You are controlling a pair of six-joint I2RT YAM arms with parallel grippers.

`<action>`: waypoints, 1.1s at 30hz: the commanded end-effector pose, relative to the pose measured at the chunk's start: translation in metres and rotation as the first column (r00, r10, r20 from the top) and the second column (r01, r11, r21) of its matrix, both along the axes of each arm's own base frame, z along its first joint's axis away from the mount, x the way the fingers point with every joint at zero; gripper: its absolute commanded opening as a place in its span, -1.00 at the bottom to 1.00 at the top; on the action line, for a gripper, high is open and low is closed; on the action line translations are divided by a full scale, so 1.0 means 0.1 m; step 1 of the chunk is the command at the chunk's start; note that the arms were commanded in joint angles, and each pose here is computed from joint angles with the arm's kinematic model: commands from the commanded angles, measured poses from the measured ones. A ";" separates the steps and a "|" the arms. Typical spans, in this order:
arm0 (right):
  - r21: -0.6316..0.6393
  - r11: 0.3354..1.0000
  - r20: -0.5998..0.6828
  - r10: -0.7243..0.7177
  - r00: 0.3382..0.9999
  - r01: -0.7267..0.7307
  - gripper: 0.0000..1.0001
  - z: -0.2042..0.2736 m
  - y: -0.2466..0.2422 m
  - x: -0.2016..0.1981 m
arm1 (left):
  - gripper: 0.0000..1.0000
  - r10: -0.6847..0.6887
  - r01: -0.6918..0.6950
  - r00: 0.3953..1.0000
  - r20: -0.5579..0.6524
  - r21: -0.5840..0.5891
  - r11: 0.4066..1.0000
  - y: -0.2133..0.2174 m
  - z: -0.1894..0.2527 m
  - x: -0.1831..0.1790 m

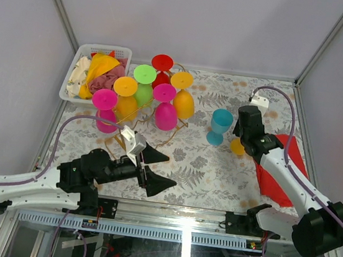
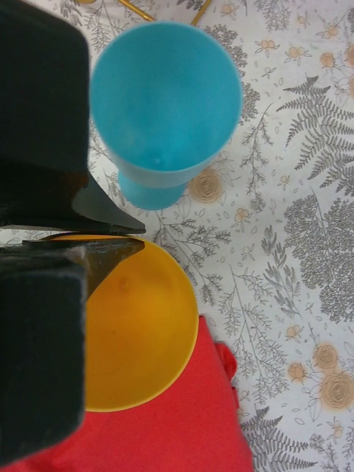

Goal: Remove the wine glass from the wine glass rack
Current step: Place the wine glass at the center of the board.

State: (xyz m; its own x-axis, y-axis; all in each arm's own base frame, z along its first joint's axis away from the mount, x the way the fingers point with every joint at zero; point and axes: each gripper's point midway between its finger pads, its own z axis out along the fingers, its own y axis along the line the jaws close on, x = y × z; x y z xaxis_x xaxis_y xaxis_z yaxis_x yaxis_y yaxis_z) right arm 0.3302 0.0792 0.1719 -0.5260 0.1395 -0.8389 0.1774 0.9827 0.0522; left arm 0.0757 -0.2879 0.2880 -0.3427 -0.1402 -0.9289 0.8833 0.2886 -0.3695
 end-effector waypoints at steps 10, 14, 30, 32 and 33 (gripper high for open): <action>0.057 0.998 0.020 -0.023 1.000 0.021 -1.00 0.04 0.07 0.37 | 1.00 0.098 -0.098 0.995 -0.021 0.005 0.995 0.16 0.10 0.13; 0.052 0.999 0.006 -0.016 1.000 0.016 -1.00 -0.01 0.10 0.43 | 1.00 0.125 -0.125 0.992 -0.024 0.010 0.992 0.19 0.10 0.17; 0.070 0.997 0.055 0.020 0.998 -0.024 -0.88 0.07 0.16 0.45 | 1.00 0.127 -0.127 0.992 -0.015 0.022 0.992 0.17 0.13 0.18; 0.073 0.997 0.059 0.024 0.998 -0.028 -0.87 0.09 0.16 0.45 | 1.00 0.128 -0.128 0.992 -0.018 0.027 0.991 0.17 0.12 0.18; 0.072 0.997 0.060 0.025 0.998 -0.029 -0.86 0.09 0.16 0.46 | 1.00 0.129 -0.129 0.991 -0.019 0.029 0.991 0.17 0.12 0.19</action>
State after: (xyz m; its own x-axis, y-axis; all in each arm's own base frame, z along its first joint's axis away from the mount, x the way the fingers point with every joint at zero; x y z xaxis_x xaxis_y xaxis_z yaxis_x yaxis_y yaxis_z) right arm 0.3647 0.0913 0.1546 -0.5612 0.1556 -0.8129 0.1628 0.9837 0.0759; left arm 0.0893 -0.2719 0.2820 -0.3597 -0.1097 -0.9266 0.8359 0.4033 -0.3723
